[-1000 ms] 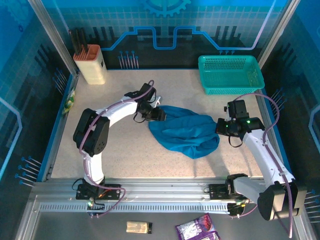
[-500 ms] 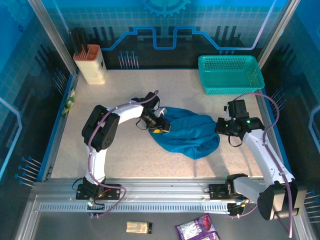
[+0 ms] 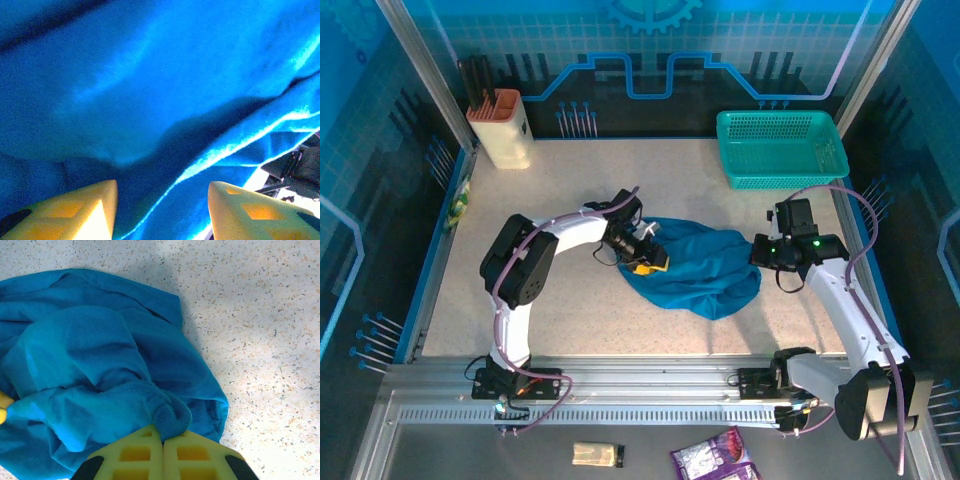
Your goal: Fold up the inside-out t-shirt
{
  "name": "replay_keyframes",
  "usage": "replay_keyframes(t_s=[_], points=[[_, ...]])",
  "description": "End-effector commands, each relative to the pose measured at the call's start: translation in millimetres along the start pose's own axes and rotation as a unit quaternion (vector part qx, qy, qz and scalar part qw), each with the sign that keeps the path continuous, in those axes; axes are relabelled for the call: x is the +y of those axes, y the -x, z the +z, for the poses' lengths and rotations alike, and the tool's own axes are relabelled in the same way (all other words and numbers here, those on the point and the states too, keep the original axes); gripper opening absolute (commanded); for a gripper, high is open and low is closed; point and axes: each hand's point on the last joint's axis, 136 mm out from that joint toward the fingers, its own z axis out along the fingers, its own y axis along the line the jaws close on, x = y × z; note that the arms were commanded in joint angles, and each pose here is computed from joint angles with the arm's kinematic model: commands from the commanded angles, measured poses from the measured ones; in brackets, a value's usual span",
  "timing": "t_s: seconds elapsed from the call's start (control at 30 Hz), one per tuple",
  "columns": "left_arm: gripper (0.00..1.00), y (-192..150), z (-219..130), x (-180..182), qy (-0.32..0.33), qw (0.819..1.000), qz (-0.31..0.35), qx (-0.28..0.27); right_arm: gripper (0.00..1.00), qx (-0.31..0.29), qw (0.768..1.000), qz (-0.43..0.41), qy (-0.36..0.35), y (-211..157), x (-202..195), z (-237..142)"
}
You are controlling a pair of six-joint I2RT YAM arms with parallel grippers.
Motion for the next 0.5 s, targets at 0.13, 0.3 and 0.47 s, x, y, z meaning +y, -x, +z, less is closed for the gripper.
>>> replay_keyframes(t_s=[0.13,0.3,0.47], points=[[0.55,-20.2,-1.1,-5.1,0.039,0.998,0.044,0.017,0.0,-0.003,1.0,0.01,0.009,4.5,2.4,-0.8],[0.55,-26.3,0.4,8.9,0.176,0.972,0.153,0.026,0.0,-0.002,1.0,0.008,0.011,5.5,3.5,-0.2],[0.49,-22.3,7.5,4.4,0.201,0.959,0.198,0.035,0.0,-0.003,1.0,0.005,0.011,7.0,4.5,-1.2]])
